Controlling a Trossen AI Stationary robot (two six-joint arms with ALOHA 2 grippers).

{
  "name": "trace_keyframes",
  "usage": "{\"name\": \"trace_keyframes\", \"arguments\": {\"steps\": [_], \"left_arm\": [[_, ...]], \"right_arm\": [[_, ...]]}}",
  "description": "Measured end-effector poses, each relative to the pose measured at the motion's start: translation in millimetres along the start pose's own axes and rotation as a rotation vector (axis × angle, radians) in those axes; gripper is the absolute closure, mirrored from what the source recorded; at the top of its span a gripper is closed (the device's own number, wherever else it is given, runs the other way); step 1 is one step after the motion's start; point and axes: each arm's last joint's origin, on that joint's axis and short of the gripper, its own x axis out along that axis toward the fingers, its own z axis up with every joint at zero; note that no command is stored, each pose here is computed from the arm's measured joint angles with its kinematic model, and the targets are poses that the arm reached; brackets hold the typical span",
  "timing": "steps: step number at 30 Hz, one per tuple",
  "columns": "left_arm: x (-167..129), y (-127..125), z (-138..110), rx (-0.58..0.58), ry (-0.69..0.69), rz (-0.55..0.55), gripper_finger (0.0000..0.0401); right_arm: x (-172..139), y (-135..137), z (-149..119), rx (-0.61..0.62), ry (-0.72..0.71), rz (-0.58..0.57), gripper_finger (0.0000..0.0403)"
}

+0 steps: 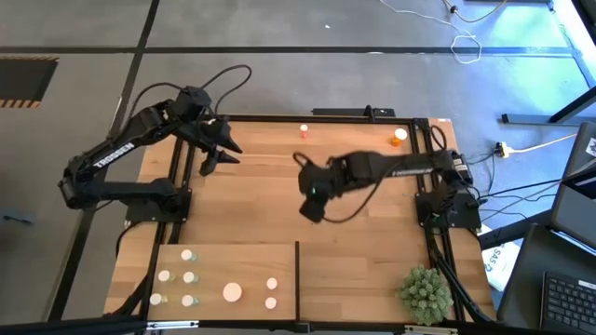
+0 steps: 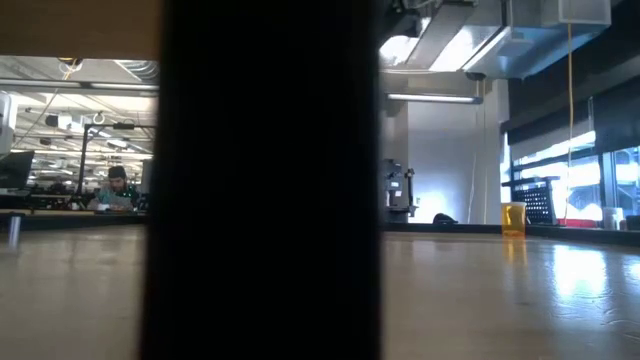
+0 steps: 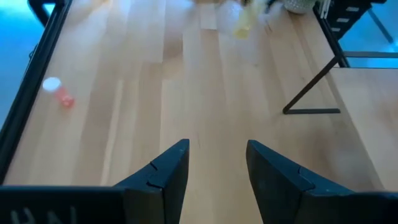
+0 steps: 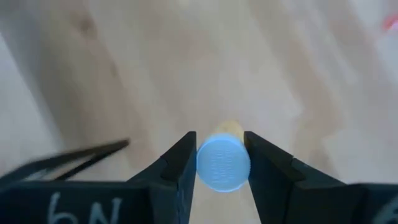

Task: Pick and place medicine bottles onto shelf by color
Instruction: Put the yellow pill bottle on the shelf aligned with the other yellow pill bottle

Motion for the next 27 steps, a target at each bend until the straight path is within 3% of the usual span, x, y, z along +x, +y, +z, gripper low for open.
{"name": "trace_keyframes", "arguments": {"steps": [11, 27], "left_arm": [[41.7, 5.2, 25.3, 0.083, -0.103, -0.044, 0.0248], [90.3, 21.5, 46.3, 0.129, -0.223, 0.013, 0.0248]], "right_arm": [[-8.2, -53.9, 51.3, -0.129, -0.189, -0.002, 0.0279], [-9.7, -66.4, 70.6, -0.239, -0.324, 0.023, 0.0279]]}}
